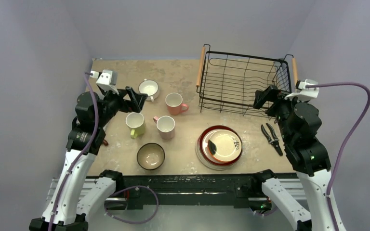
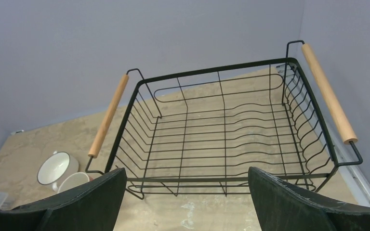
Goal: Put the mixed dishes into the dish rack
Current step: Pick up the cup at the center of the board, then turn the cup upside down in the dish rack.
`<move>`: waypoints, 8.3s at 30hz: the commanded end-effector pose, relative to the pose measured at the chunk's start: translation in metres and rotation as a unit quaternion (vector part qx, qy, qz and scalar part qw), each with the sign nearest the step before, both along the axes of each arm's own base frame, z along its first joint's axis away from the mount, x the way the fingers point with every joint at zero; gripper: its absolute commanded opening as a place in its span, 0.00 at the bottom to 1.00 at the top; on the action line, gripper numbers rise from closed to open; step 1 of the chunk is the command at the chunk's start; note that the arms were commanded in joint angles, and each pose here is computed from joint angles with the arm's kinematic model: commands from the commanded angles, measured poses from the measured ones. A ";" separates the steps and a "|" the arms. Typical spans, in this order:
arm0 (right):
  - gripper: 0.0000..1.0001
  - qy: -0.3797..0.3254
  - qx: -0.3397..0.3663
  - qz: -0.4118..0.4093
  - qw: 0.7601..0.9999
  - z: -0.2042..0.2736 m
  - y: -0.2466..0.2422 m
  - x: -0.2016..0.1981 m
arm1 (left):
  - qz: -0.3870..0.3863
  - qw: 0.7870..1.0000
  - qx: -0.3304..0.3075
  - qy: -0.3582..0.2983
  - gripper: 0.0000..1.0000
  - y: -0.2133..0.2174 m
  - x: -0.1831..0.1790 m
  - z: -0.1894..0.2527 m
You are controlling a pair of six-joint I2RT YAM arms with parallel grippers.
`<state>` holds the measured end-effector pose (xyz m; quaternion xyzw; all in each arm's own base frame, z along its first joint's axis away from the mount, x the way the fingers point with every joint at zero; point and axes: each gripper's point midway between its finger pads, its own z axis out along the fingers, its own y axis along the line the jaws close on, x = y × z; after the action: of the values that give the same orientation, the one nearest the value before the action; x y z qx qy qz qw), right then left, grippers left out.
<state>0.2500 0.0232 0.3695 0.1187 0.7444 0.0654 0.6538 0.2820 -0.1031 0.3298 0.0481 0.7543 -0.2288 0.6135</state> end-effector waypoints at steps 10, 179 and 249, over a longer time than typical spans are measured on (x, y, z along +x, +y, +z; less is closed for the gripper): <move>0.99 0.015 0.081 0.075 0.994 -0.037 0.038 0.002 | -0.168 0.983 0.058 0.050 0.96 -0.085 -0.004 -0.023; 0.00 -0.080 0.278 0.309 0.906 -0.020 0.200 -0.048 | -0.100 0.947 -0.223 0.210 0.89 -0.090 -0.113 -0.005; 0.00 0.245 -0.073 0.069 0.964 -0.216 0.144 0.341 | -0.044 0.998 0.044 -0.029 1.00 -0.027 0.068 0.042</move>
<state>0.5643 0.1610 0.0974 0.0265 0.9266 0.0022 0.3752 0.3537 -0.1249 0.3470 0.1016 0.7637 -0.2114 0.6015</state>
